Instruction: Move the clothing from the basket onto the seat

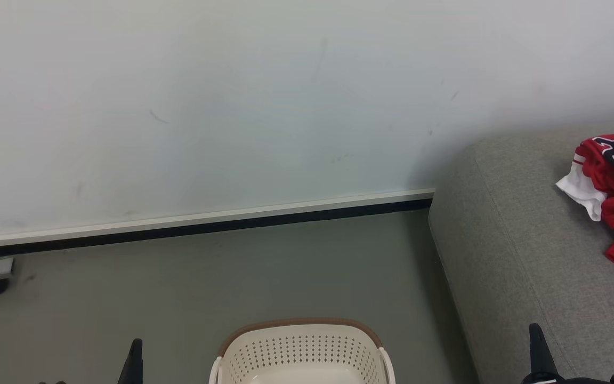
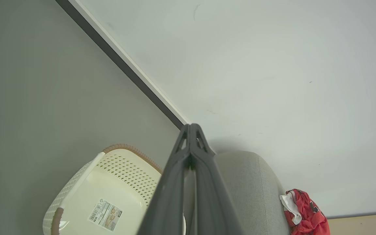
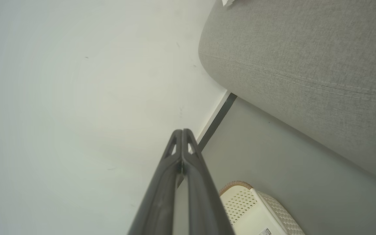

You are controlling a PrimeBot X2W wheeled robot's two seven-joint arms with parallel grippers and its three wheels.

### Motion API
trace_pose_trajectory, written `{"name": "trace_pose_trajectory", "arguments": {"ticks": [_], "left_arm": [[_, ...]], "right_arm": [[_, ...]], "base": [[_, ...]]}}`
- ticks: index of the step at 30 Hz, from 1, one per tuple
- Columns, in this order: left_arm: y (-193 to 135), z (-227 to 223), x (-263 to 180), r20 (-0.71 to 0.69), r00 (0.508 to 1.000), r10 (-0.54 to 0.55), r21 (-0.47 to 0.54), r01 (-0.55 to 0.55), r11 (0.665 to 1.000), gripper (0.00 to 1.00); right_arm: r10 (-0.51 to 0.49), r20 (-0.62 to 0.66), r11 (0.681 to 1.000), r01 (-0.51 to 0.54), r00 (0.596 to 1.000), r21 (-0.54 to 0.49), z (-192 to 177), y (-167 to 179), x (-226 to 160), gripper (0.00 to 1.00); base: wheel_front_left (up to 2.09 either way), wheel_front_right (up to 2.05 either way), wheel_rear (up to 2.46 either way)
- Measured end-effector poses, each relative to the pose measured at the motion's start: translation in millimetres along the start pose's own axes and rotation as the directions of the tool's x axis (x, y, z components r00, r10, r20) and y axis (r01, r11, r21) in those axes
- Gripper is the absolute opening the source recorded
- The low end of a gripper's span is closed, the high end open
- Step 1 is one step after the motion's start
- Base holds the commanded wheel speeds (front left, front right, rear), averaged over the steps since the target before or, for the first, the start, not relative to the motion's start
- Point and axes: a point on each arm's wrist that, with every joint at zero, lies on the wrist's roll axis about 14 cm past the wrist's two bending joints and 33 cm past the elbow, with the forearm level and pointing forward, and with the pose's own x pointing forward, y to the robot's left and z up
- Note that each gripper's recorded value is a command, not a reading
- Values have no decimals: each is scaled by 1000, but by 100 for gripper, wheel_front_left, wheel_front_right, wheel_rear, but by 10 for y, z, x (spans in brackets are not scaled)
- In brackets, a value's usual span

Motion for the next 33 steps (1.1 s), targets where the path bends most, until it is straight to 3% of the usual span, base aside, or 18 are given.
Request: {"name": "trace_pose_trajectory", "arguments": {"ticks": [13,33], "left_arm": [[-56,-26,63,-28,999,-24,-134,20,991,0],[-166,-33,167,-51,996,-71,-311,52,949,0]], "right_arm": [[-17,38,989,11,999,145,130,-41,25,0],[-48,88,941,16,995,337,292,-129,22,0]], "base": [[0,0,0],[0,0,0]]}}
